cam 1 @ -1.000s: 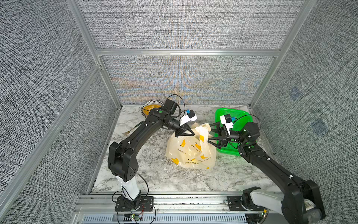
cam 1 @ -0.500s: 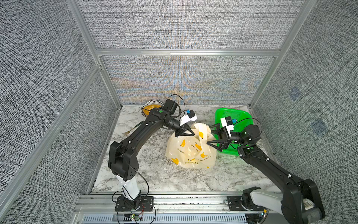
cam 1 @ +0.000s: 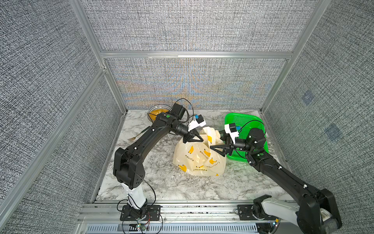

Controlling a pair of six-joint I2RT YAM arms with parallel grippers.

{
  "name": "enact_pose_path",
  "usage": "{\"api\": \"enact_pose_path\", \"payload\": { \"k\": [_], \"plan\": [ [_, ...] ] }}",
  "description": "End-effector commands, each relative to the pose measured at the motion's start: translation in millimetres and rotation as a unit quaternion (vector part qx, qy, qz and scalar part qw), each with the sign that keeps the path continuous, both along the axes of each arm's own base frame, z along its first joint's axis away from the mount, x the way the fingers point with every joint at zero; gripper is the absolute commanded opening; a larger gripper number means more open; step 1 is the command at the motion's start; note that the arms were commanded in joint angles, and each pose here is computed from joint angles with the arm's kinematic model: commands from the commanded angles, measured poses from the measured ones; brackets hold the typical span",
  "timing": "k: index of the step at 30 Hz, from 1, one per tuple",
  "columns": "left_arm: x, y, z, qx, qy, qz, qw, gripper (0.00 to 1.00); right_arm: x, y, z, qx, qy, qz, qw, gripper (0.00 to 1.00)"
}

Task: Place the banana into a plastic bag & tie a knot
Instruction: Cross the plastic bag at the center of the board.

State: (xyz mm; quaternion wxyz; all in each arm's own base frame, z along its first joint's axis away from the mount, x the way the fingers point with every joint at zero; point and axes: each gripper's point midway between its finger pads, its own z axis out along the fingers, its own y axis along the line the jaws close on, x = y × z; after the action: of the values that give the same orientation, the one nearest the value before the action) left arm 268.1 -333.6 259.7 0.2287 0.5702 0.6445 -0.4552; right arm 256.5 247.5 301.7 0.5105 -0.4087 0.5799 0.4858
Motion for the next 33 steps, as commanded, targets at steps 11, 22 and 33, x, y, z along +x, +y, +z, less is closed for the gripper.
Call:
{"api": "enact_pose_path", "payload": {
  "k": [11, 22, 33],
  "plan": [
    [-8, -5, 6, -0.007, 0.0, -0.022, 1.0, 0.0, 6, 0, 5, -0.003, -0.009, -0.015, 1.0, 0.76],
    [-10, -3, 9, -0.006, -0.012, -0.02, 1.0, 0.07, 6, 0, 4, 0.001, 0.004, -0.018, 1.0, 0.0],
    [46, 34, 36, -0.027, -0.193, 0.256, 0.947, 0.71, 14, -2, 8, 0.013, 0.051, -0.047, 0.998, 0.0]
  ]
}}
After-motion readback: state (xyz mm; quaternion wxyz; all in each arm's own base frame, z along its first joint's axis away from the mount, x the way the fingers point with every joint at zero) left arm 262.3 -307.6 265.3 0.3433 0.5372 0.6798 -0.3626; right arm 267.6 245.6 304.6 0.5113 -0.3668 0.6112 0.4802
